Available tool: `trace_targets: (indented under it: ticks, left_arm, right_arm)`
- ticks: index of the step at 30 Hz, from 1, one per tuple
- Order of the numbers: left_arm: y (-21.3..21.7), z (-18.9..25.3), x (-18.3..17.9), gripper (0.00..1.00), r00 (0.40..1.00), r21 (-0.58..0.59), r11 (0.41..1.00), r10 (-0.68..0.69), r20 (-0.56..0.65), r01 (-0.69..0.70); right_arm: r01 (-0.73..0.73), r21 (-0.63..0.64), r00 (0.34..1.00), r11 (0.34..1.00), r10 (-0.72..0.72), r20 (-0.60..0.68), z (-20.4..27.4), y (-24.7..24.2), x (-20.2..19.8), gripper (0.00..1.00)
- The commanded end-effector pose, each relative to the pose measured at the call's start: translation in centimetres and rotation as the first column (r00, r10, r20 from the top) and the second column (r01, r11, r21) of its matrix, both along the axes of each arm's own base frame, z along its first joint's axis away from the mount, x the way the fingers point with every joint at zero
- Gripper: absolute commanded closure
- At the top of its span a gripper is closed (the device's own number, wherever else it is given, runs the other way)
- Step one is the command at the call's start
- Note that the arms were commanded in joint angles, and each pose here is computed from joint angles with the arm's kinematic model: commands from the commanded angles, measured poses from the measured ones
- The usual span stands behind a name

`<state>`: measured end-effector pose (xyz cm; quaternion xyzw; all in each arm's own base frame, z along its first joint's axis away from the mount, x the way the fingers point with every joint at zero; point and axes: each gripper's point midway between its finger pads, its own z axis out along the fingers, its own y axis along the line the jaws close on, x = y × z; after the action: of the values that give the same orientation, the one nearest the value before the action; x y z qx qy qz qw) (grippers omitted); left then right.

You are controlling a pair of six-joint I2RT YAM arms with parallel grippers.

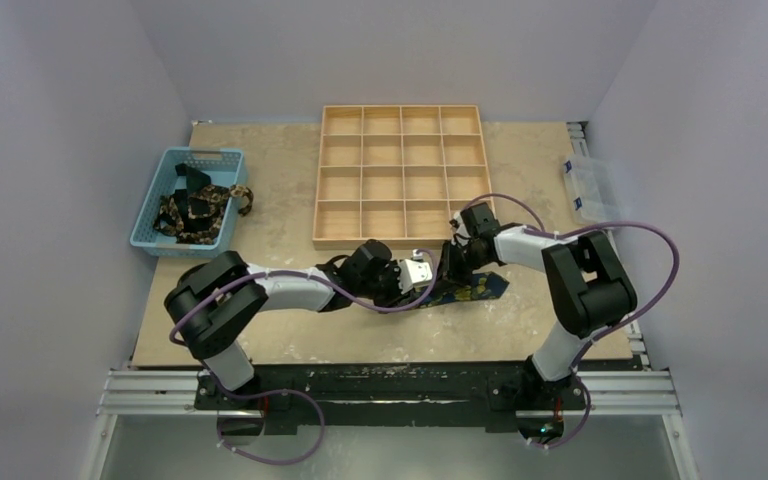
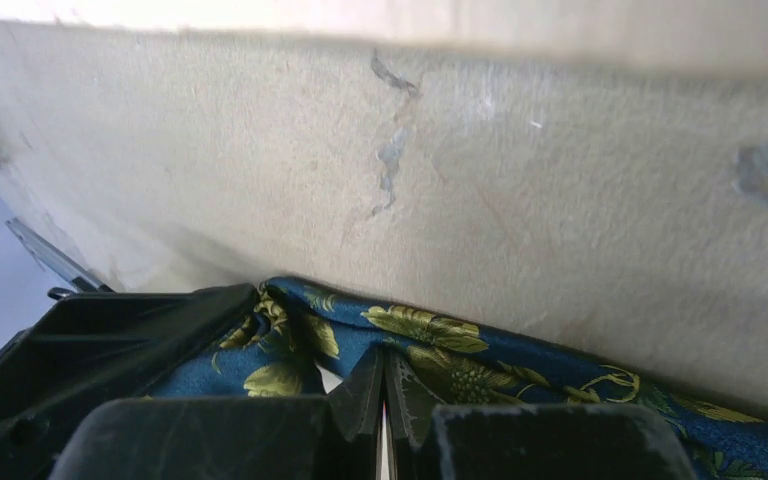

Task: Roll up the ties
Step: Roll the tie at the center of the board.

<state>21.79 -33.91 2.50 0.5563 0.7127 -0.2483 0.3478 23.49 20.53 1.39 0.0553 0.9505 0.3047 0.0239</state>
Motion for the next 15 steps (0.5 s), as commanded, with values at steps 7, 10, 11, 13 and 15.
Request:
trace_targets:
  ticks: [7,10,11,13,15]
  left_arm:
    - [0.0,3.4,-0.7,0.74,0.993,0.003,0.994,-0.112,0.024,0.112]
    - [0.4,2.0,-1.0,0.73,0.992,0.04,0.991,-0.129,0.007,0.129]
    - [1.0,1.0,-1.3,0.72,0.992,0.076,0.989,-0.125,-0.022,0.126]
    - [1.7,-0.7,-1.4,0.71,0.993,0.135,0.985,-0.101,-0.067,0.11]
    - [2.2,-2.1,-1.7,0.71,0.991,0.176,0.98,-0.077,-0.108,0.096]
  right_arm:
    - [-0.05,-0.143,0.999,0.988,0.05,-0.007,-3.3,-2.0,0.2,1.0]
    - [-0.052,-0.143,0.999,0.988,0.052,-0.003,-3.2,-2.0,0.2,1.0]
    - [-0.052,-0.142,0.999,0.988,0.053,-0.001,-3.1,-2.0,0.2,1.0]
    - [-0.058,-0.12,0.998,0.991,0.06,0.018,-2.2,-1.7,0.3,1.0]
    - [-0.055,-0.097,0.997,0.994,0.061,0.05,-1.0,-1.3,0.6,0.98]
